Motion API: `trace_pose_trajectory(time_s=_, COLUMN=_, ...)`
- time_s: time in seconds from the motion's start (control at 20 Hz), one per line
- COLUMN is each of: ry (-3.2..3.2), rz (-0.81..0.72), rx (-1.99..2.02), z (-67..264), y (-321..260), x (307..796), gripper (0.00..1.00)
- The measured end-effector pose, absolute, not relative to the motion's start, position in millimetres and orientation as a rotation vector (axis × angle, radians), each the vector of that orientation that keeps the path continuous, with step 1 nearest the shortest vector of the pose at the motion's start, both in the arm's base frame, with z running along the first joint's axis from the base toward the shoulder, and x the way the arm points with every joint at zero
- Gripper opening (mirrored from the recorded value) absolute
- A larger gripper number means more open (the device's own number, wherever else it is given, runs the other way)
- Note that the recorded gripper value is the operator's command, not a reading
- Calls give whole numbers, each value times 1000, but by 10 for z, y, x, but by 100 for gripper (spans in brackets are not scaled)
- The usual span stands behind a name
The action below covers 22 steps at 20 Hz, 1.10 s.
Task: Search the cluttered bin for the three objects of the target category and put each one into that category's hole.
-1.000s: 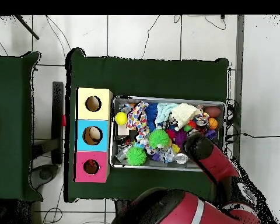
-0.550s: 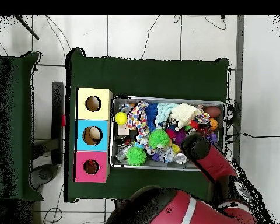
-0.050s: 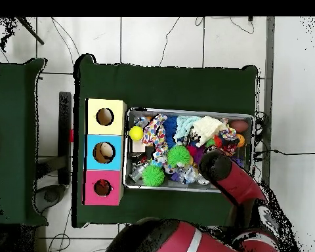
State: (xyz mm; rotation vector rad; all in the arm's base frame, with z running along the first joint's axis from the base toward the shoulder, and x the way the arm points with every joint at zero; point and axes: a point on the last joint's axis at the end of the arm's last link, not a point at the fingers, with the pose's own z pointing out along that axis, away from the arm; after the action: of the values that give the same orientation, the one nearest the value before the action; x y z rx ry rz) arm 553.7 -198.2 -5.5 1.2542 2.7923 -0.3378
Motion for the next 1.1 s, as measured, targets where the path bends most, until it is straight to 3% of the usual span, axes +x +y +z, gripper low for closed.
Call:
trace_pose_trajectory(time_s=0.25, ry=2803, rz=-276, rx=1310, z=316, y=-2135, x=5515, gripper=0)
trace_pose_trajectory(time_s=0.65, ry=2765, rz=-231, rx=1383, z=495, y=-2439, x=5295, gripper=0)
trace_pose_trajectory(time_s=1.1, ry=2821, rz=-230, rx=1292, z=606, y=-2036, x=5254, gripper=0)
